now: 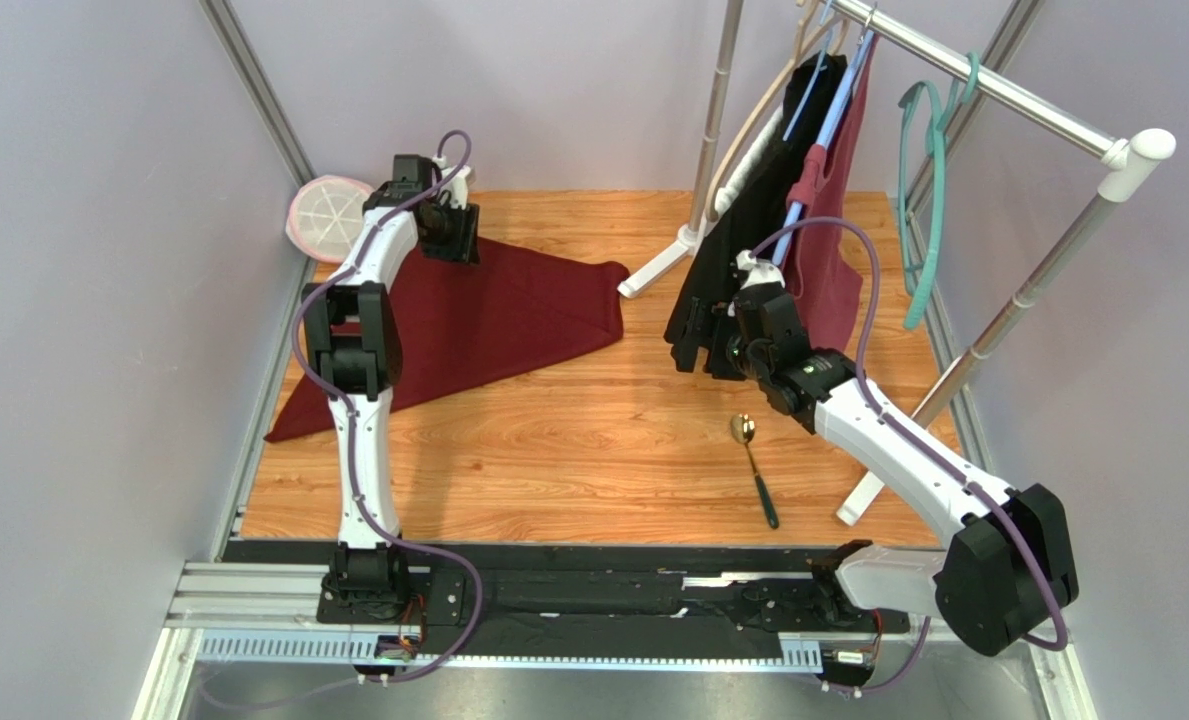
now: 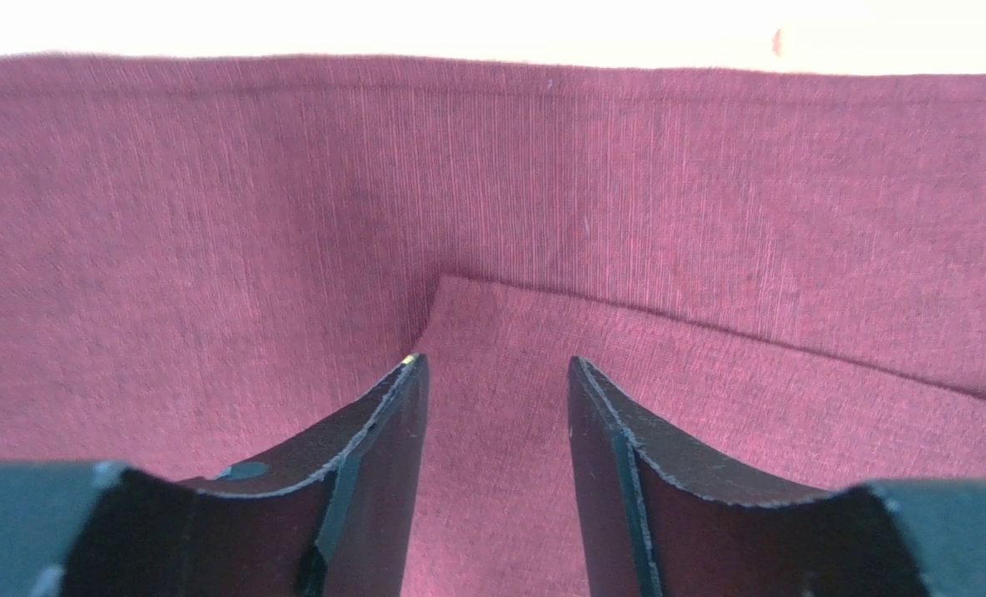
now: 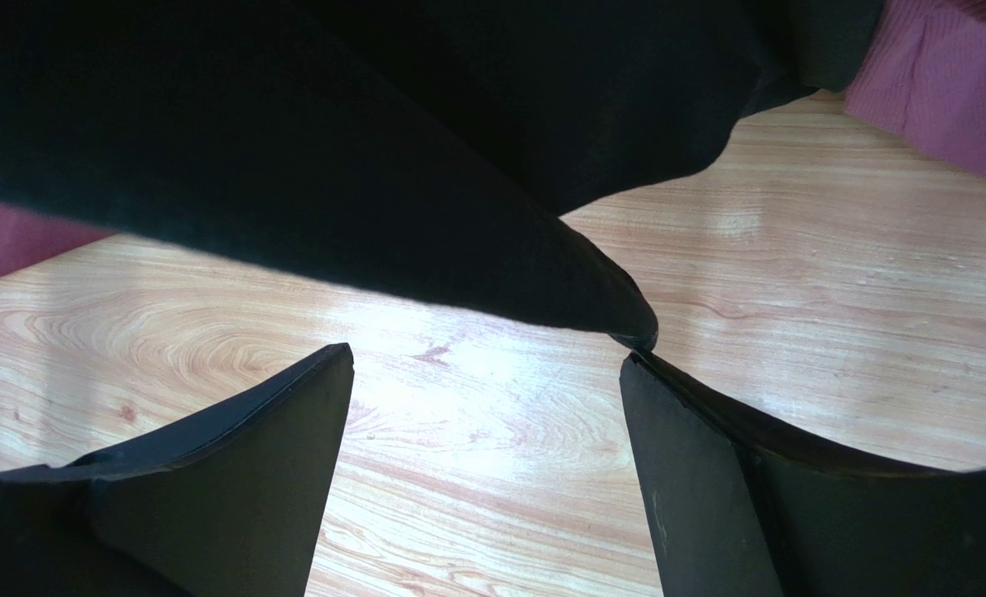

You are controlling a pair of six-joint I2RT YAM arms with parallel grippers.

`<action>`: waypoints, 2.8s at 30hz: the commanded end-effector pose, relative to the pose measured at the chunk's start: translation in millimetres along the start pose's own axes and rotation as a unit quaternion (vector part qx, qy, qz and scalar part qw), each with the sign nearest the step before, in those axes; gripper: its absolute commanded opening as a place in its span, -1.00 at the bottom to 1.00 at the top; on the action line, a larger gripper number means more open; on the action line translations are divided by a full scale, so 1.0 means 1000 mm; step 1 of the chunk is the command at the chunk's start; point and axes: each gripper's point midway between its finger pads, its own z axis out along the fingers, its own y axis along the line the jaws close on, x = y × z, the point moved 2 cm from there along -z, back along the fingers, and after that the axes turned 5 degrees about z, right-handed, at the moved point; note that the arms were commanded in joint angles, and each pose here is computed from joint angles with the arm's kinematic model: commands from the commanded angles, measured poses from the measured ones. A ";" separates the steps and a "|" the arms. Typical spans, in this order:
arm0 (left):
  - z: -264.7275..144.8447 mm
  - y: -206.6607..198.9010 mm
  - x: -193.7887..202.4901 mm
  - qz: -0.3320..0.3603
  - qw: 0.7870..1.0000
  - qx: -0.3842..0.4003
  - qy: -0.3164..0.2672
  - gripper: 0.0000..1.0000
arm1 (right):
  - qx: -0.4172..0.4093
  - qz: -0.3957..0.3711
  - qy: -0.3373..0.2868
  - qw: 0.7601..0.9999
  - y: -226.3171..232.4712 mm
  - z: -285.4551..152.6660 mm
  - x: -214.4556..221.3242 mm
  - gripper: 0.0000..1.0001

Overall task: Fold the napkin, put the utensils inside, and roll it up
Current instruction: Fold the napkin

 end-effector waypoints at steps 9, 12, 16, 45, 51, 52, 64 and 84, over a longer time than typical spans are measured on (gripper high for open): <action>-0.030 -0.086 -0.001 -0.137 0.988 0.044 -0.055 0.18 | -0.044 0.019 0.003 0.999 0.015 0.012 0.006 0.64; -0.024 -0.090 0.018 -0.201 0.977 0.041 -0.050 0.18 | -0.048 0.017 -0.002 0.999 0.015 0.009 0.006 0.63; -0.024 -0.085 0.057 -0.271 0.962 0.012 -0.020 0.18 | -0.049 0.016 -0.006 0.999 0.014 0.002 0.005 0.63; -0.094 -0.075 0.171 -0.346 0.933 -0.088 -0.032 0.25 | -0.047 0.009 -0.022 0.999 0.012 -0.021 0.027 0.62; -0.098 -0.083 0.178 -0.327 0.942 -0.071 -0.029 0.25 | -0.050 -0.007 -0.018 0.999 0.023 -0.022 0.040 0.62; -0.097 -0.086 0.178 -0.323 0.944 -0.064 -0.028 0.25 | -0.054 -0.010 -0.018 0.998 0.027 -0.024 0.041 0.62; -0.100 -0.127 0.173 -0.255 0.965 -0.055 -0.018 0.24 | -0.058 -0.004 -0.041 0.997 0.032 -0.035 0.035 0.62; -0.067 -0.210 0.119 -0.184 0.982 0.002 -0.047 0.28 | -0.046 -0.010 -0.058 0.997 0.019 -0.052 0.033 0.63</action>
